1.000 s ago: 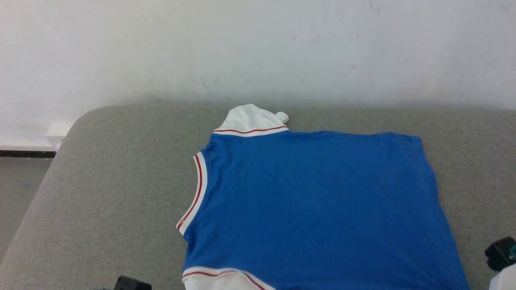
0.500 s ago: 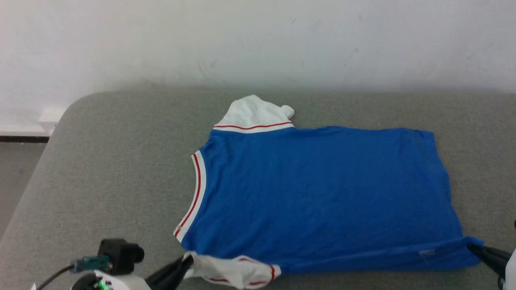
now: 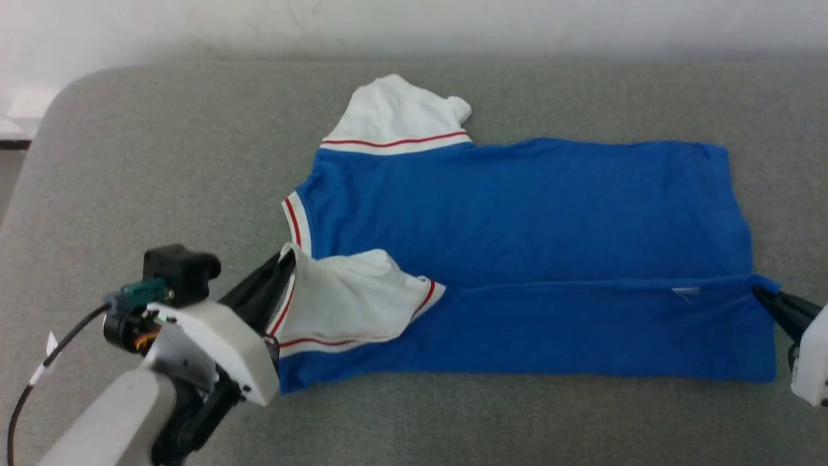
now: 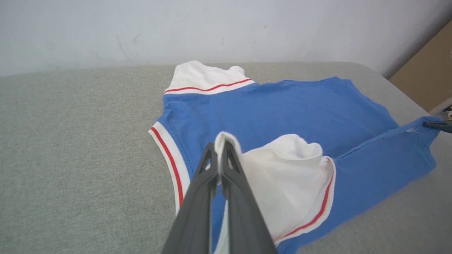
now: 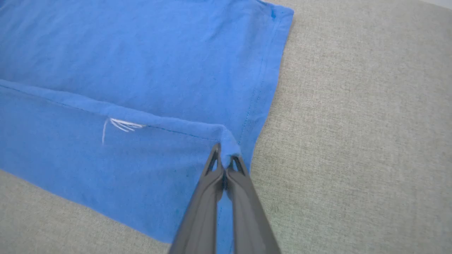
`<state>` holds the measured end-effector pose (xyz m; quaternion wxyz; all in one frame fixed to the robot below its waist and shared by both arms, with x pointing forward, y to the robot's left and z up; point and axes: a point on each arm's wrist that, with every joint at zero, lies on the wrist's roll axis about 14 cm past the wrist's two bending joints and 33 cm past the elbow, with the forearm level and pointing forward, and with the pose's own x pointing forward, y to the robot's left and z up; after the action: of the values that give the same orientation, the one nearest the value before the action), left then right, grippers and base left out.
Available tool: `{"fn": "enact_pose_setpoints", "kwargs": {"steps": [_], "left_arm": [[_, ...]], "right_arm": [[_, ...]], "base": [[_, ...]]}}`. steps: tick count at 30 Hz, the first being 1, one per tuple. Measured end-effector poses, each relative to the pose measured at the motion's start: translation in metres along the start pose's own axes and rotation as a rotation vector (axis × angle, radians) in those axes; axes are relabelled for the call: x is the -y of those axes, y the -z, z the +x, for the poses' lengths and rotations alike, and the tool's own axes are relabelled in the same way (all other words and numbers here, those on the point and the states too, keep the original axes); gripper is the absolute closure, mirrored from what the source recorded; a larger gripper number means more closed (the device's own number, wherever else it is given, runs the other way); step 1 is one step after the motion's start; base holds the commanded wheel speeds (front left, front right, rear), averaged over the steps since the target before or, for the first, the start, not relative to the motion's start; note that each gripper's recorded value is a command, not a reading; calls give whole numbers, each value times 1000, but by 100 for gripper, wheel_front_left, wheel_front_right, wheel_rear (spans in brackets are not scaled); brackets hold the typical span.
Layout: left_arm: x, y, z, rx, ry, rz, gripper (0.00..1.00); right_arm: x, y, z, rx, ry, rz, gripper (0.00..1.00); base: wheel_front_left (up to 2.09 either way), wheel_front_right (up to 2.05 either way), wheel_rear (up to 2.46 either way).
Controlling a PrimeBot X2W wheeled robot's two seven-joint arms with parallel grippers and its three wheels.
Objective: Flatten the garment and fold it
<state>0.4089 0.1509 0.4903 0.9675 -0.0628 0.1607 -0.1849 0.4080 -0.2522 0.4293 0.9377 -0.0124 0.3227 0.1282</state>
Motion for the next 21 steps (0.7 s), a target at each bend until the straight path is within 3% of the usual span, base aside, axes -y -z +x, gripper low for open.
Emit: {"fn": "enact_pose_setpoints", "kwargs": {"steps": [6,13,14,15,16,21], "left_arm": [[-15,24,29,-89,-19,31,100],[-24,43,53,-89,-55,42,100],[-26,44,54,-81,-65,39,75],[-26,44,55,-69,-72,36,0],[-27,44,55,-57,-80,35,0],[-30,34,51,25,-126,-3,0]], "right_arm": [[4,13,22,-65,16,-1,100],[6,32,38,-134,28,19,100],[5,31,39,-132,28,22,100],[5,29,39,-123,28,27,76],[4,28,40,-119,30,35,0],[5,22,34,-99,46,-12,0]], "base": [[0,0,0],[0,0,0],[0,0,0],[0,0,0],[0,0,0],[0,0,0]]}}
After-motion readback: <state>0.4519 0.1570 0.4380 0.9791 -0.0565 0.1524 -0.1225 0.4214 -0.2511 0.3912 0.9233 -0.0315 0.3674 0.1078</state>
